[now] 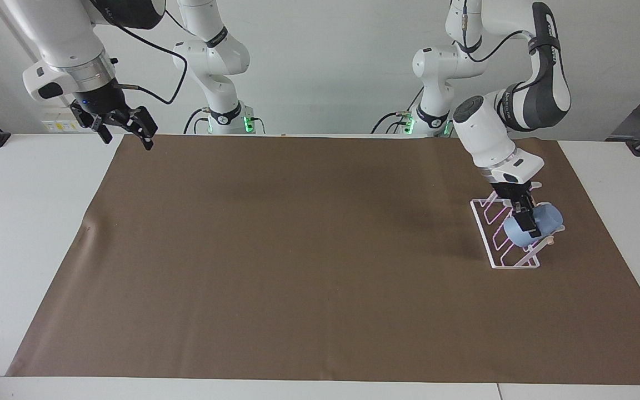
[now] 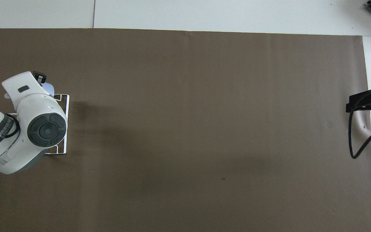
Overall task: Hang cup on cup holder
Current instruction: 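Carry the cup to the rack with the left gripper while the right gripper retreats, then hang the cup on the rack's top hook with the left gripper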
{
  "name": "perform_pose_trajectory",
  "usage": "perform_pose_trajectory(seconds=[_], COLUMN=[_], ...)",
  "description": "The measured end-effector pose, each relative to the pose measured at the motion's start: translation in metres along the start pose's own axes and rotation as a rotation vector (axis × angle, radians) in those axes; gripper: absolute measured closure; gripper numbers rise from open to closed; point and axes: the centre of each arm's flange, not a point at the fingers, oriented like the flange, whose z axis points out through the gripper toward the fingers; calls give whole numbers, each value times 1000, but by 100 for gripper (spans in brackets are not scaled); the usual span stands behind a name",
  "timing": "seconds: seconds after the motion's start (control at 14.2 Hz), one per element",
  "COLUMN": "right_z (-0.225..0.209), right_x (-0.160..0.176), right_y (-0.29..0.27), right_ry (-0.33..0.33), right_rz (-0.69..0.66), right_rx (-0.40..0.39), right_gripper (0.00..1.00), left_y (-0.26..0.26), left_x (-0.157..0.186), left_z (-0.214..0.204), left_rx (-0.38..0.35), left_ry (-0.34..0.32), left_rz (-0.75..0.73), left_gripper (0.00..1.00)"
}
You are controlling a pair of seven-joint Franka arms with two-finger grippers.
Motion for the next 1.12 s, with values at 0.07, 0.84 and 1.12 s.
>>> perform_pose_trajectory(seconds=[0.07,0.84,1.12], right_z=[0,2,5], right_x=[0,-5,-5], right_y=[-3,-21,-21], right_ry=[0,-6,-8], right_rz=[-7,-59,-58], right_rx=[0,-2,-2], right_gripper=[0,0,0], left_y=[0,17,19], left_x=[1,9,12], left_z=[0,-22,-37], left_rx=[-1,-32,47], left_ry=[1,-3,-104], left_rz=[-1,108,386], left_gripper=[13,0,0])
